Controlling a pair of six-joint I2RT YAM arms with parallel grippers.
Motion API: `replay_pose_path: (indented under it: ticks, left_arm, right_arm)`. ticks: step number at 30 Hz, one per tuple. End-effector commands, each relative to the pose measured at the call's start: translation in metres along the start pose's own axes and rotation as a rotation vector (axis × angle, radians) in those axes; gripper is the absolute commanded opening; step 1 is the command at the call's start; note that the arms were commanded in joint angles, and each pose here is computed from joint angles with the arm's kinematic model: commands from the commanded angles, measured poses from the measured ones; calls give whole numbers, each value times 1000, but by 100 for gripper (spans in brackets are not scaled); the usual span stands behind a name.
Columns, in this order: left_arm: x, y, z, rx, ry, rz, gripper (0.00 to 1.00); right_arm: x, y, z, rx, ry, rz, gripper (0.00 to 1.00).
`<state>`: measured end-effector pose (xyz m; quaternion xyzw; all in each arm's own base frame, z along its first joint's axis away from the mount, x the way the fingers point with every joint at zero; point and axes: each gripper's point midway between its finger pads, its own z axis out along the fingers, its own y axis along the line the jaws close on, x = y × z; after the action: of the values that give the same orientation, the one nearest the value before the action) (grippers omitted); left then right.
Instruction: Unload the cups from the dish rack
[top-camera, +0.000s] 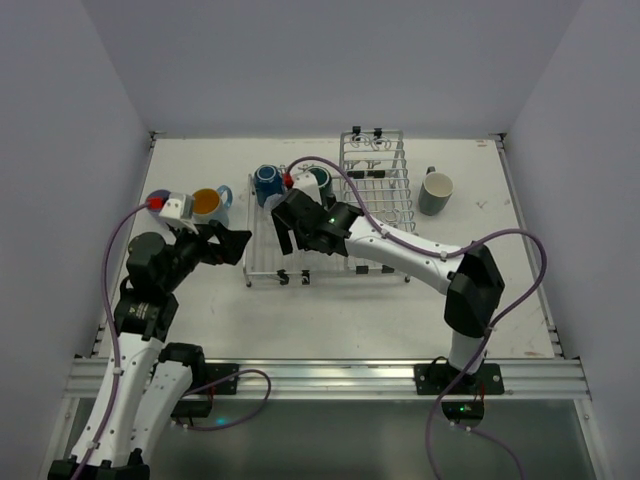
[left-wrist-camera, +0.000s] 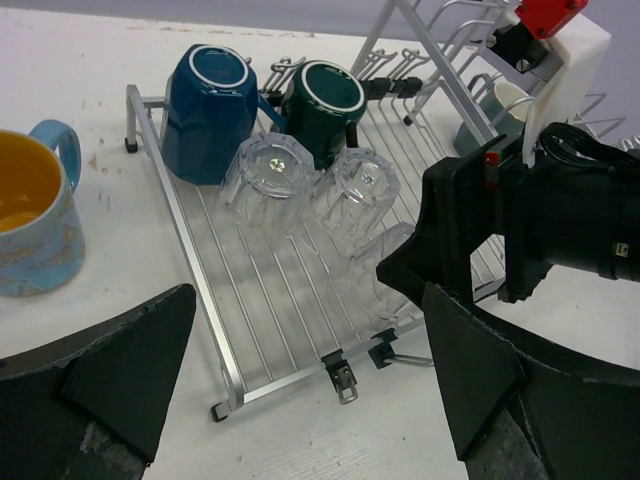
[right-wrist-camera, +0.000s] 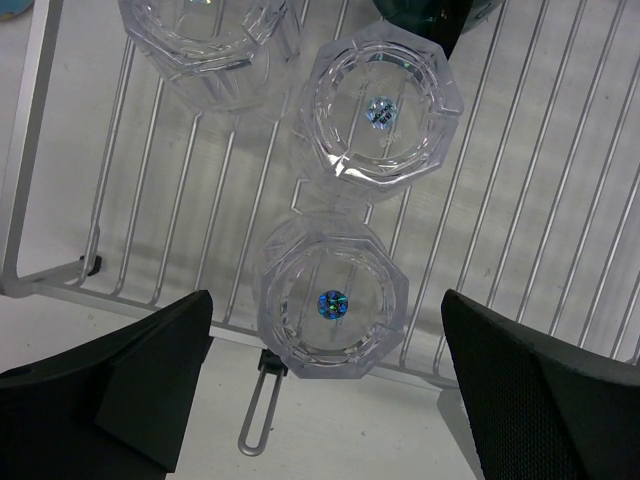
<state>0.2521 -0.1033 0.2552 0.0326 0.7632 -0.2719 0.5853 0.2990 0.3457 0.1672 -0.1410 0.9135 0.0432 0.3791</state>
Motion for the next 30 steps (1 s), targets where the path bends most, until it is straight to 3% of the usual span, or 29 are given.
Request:
replay_pose_path:
  ticks: [1,8,12,15,19,22,23,30]
  left_arm:
    - [-5,-9,1,42,-9,38,100]
    - [-4,-13,-1,44,-7,52,100]
    - [-6,-11,-2,24,-10,55,100]
    - [-7,-10,-2,15,-18,58,100]
    - [-7,-10,-2,13,-18,56,100]
    - [-6,-13,0,37,-12,54,98]
    - [-6,-15,0,49,-13,51,97]
    - [-4,-38,1,175,11,6,89]
  right_arm:
    - [-5,-5,3,50,-5,52,99]
    - [2,2,18,41,35,68,99]
    - [2,6,23,33,40,70,93]
    - [-2,9,24,16,23,79,84]
    - [-15,8,18,15,-25,100,56]
    - [-34,2,-2,15,-98,123,45]
    - [-42,2,-9,5,-128,131,37]
    - [-82,-4,-73,-104,-295,187,31]
